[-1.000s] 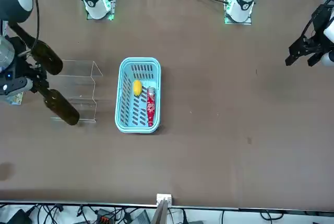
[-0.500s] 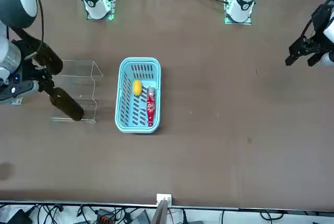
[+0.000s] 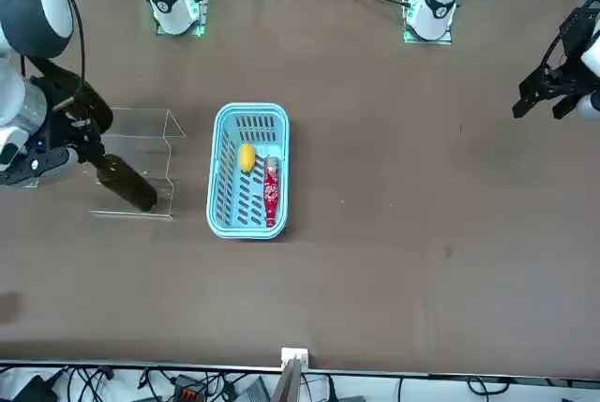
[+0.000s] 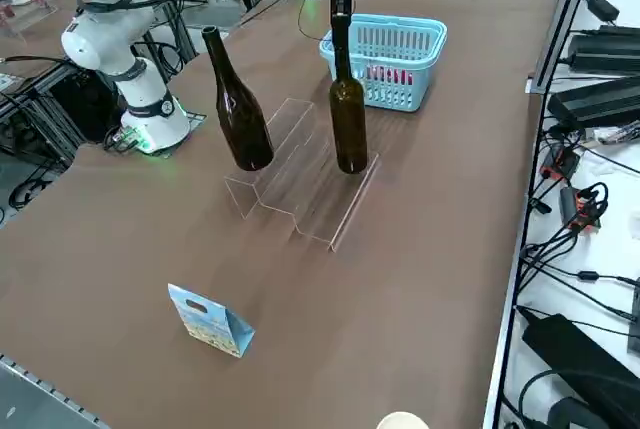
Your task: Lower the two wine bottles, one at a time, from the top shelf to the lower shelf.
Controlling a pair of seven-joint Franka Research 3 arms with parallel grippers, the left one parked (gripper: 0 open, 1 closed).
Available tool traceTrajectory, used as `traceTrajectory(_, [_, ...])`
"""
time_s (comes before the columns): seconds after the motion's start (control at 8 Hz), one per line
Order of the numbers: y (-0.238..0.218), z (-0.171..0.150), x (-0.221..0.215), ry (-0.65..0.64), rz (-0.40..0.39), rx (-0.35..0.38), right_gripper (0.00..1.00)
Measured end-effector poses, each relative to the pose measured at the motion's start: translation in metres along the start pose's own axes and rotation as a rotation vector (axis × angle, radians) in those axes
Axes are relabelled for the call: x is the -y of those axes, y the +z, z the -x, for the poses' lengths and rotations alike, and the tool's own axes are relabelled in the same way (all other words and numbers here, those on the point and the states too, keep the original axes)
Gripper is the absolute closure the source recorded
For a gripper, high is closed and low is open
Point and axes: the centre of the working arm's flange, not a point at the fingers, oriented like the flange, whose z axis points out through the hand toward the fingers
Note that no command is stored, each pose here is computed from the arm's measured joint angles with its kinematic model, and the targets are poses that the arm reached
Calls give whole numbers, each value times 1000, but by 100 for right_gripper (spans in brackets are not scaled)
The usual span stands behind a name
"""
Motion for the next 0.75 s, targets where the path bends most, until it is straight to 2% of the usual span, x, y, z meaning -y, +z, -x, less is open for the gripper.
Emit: traceTrajectory(0.75, [13,1,1,21,-5,15,62])
